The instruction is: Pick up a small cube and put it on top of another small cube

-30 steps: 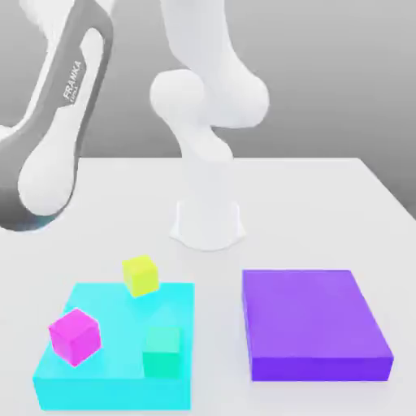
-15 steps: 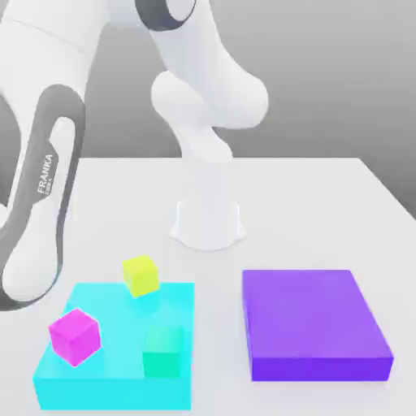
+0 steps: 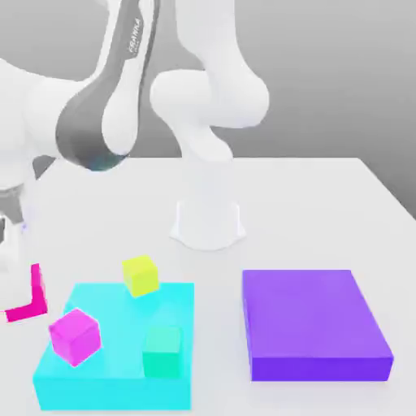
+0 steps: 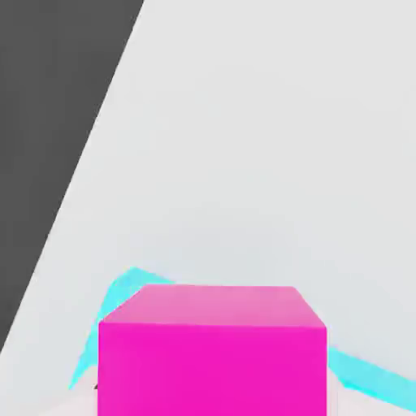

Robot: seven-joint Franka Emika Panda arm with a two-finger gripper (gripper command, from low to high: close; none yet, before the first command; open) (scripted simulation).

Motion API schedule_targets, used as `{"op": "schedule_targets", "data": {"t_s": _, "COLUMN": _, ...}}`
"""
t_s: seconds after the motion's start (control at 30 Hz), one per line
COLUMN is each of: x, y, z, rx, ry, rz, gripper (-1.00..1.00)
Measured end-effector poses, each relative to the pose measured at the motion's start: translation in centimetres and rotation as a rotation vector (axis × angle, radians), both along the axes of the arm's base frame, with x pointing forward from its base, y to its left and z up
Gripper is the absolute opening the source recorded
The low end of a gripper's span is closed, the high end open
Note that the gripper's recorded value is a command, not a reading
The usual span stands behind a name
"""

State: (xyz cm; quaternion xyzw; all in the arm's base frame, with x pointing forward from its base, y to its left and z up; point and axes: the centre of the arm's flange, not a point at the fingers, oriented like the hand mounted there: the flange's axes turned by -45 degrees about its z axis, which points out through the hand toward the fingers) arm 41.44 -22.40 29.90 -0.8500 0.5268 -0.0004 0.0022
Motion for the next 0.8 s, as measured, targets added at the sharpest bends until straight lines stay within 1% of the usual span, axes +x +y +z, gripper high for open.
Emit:
{"op": "schedule_targets", "data": {"t_s": 0.23, "x": -5.7, "y": 5.1, "z": 1.9, "rx": 0.0, "ry": -0.001, "rz": 0.155, "gripper": -1.0}}
{"op": "schedule_targets", "data": {"t_s": 0.47, "x": -11.7, "y": 9.8, "z": 1.8, "rx": -0.001, "ry": 0.0, "rz": 0.317, "gripper": -1.0}}
{"op": "schedule_targets", "data": {"t_s": 0.7, "x": -12.5, "y": 10.5, "z": -4.4, "rx": -0.003, "ry": 0.001, "rz": 0.344, "gripper": -1.0}}
{"op": "schedule_targets", "data": {"t_s": 0.73, "x": -12.6, "y": 10.5, "z": -4.9, "rx": -0.004, "ry": 0.002, "rz": 0.344, "gripper": 1.0}}
{"op": "schedule_targets", "data": {"t_s": 0.8, "x": -12.6, "y": 10.5, "z": -4.9, "rx": -0.004, "ry": 0.002, "rz": 0.344, "gripper": 1.0}}
